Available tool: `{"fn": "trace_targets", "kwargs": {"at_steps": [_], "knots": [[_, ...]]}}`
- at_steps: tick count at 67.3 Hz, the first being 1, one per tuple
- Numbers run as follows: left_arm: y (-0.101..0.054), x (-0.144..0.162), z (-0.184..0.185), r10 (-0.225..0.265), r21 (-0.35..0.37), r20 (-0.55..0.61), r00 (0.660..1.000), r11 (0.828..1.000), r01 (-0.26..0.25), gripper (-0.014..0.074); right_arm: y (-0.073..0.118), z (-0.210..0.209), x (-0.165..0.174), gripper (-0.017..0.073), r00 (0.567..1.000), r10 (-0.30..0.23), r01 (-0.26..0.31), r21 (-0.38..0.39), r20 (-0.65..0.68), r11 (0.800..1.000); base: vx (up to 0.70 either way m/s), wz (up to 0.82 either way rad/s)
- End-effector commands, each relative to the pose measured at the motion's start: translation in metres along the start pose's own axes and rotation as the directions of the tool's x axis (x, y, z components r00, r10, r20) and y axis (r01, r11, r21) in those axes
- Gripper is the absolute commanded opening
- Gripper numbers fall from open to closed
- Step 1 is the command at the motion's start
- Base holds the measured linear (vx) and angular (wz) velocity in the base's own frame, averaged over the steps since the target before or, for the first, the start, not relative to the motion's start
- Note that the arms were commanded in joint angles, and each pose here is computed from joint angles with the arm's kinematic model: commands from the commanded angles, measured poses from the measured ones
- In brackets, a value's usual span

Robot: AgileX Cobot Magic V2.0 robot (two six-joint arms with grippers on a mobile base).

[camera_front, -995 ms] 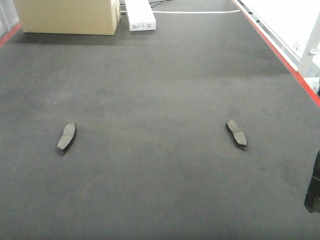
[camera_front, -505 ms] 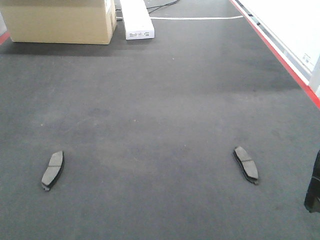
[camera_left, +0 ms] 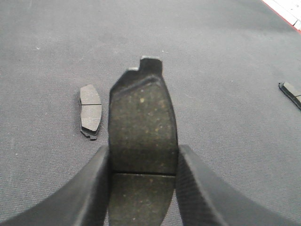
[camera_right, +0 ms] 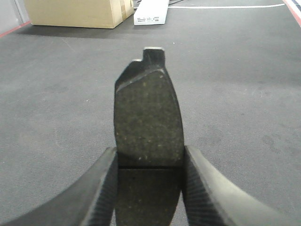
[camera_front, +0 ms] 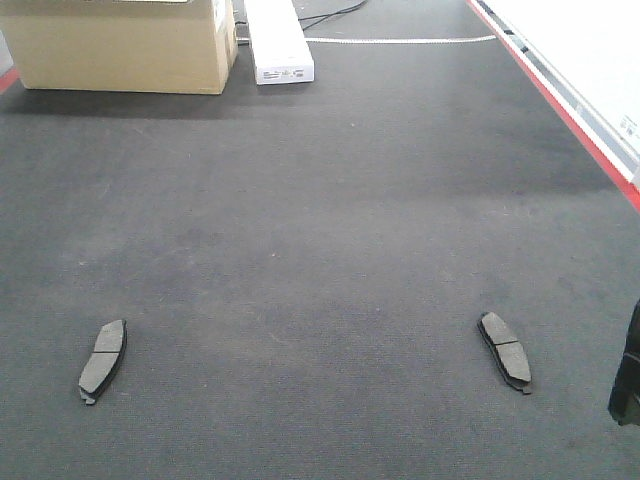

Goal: Move and align brake pads A on conveyor
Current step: 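Approach and stop in front of the black conveyor belt, then lower the left gripper and set its brake pad beside the placed pad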

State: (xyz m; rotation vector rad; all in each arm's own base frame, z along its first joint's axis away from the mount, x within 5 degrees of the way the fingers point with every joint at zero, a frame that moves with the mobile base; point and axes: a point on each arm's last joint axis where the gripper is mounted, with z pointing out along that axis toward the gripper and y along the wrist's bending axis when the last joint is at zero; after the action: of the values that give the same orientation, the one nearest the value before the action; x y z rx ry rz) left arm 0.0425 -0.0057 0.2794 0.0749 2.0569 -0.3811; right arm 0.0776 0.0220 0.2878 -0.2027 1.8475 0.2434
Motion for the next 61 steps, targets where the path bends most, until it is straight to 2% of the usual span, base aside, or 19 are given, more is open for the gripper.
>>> {"fn": "trace_targets", "kwargs": {"at_steps": [1,61], "knots": [[-0.0052,-0.0138,-0.0039,0.004,0.044,0.095,0.995,0.999,-0.008,-0.0006,0.0022,-0.0037,-0.0186,-0.0007,0.992,-0.019,0.021,-0.017,0.124,1.000,0.00,0.00],[-0.0070,-0.0165,-0.0039,-0.002,0.063,0.122,0.993,0.998,-0.006,-0.0006,0.0022,-0.0037,-0.0186,-0.0007,0.992,-0.019,0.021,-0.017,0.124,1.000,0.00,0.00]]}}
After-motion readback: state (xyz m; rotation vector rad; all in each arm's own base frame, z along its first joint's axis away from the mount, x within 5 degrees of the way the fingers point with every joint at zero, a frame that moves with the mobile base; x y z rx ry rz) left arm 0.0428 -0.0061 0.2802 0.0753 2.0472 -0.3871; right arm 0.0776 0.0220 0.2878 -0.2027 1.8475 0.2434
